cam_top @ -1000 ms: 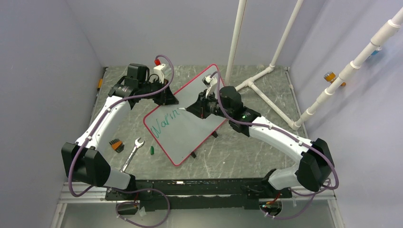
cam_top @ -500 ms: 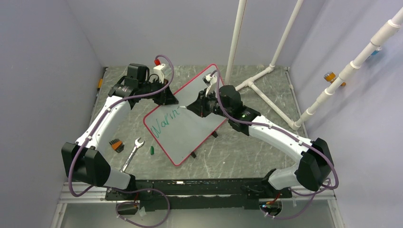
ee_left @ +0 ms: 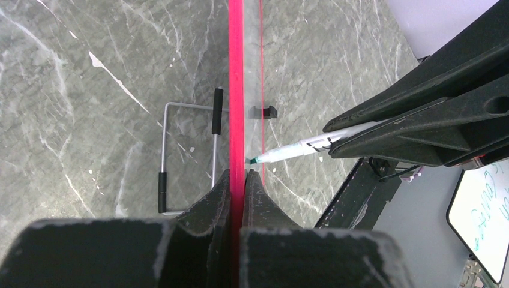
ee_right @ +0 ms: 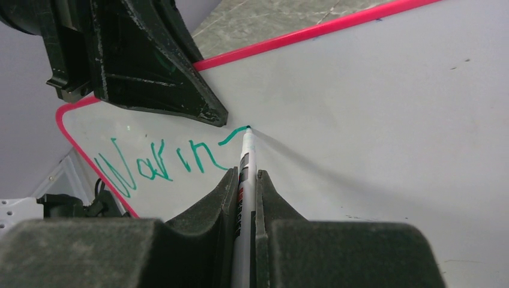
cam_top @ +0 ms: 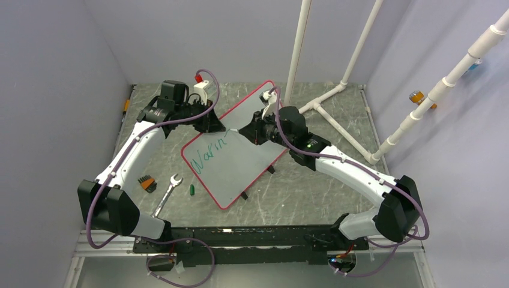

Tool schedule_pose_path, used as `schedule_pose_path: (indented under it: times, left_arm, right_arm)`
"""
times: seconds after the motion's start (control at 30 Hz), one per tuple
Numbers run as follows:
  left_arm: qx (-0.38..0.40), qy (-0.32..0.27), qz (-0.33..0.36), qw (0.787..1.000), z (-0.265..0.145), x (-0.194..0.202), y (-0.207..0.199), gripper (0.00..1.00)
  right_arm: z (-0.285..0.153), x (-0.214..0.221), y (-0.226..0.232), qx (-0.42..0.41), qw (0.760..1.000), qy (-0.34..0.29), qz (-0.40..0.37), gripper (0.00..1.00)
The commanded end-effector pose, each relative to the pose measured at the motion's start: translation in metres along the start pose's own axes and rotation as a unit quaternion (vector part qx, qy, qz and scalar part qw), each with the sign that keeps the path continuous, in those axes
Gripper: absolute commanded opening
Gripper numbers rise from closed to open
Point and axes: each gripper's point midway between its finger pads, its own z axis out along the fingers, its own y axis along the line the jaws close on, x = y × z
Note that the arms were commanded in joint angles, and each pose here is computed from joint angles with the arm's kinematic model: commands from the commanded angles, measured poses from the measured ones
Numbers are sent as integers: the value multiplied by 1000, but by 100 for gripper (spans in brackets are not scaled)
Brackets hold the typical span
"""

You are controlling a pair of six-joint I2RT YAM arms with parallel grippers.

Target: Write a sentence on the whiteboard

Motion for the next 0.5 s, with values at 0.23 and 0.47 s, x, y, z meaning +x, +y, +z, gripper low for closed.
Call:
schedule_pose_path:
  times: [0.23, 0.47]
  left_arm:
    - [-13, 17, 63, 998, 10, 12, 7, 0]
    - [-14, 16, 64, 998, 10, 11, 7, 0]
  right_arm:
    - [-18, -36, 3, 15, 999, -44, -1, 0]
    - [-15, -42, 17, -19, 999, -46, 3, 0]
